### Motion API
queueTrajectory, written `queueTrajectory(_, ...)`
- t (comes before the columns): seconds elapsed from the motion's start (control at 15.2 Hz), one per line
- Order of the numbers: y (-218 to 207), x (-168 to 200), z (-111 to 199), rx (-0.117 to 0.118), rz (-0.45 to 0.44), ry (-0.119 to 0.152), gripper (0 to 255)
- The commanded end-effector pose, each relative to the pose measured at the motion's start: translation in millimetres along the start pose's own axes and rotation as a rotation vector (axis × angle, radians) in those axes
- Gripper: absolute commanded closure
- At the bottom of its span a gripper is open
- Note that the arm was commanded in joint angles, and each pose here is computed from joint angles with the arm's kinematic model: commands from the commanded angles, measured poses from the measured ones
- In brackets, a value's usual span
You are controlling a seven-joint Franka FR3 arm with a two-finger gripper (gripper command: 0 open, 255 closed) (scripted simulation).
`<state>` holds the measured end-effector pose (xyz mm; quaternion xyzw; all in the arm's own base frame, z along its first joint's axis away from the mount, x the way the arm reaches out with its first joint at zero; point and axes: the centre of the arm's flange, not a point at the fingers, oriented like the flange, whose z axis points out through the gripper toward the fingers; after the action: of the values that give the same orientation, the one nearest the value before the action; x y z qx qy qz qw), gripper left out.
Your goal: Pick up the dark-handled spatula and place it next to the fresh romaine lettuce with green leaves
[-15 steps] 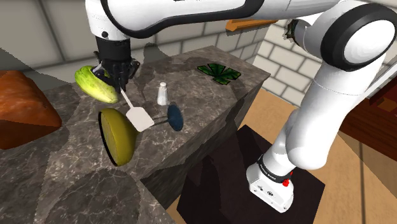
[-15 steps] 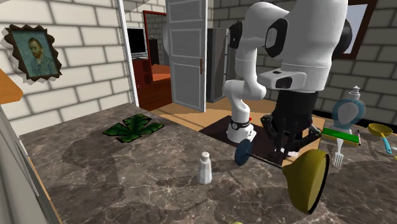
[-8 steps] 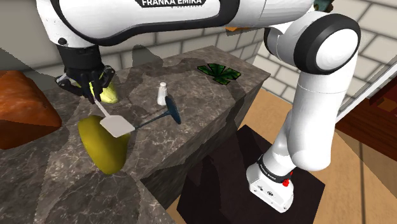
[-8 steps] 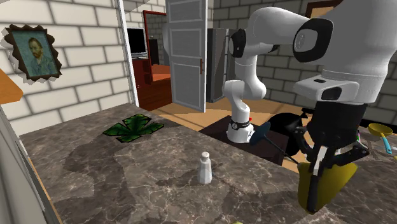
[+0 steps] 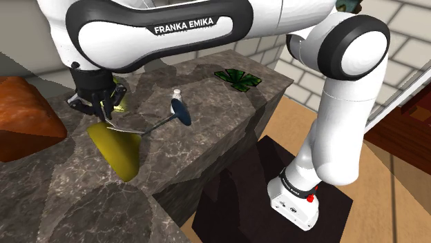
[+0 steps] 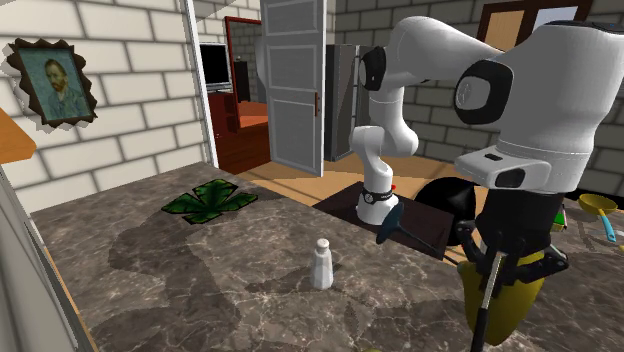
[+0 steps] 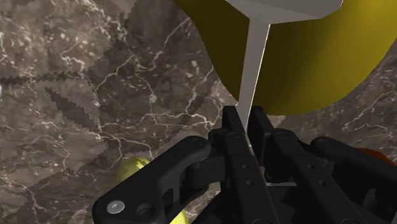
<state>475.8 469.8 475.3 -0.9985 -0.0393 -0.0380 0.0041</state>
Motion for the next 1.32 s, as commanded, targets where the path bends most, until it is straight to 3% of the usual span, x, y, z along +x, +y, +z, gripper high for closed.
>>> queueTrajectory(0.0,-2,-2,16,-0.005,-0.003,-0.01,255)
queueTrajectory(1.25,-1,-10,116,-0.005,-0.003,-0.01,255)
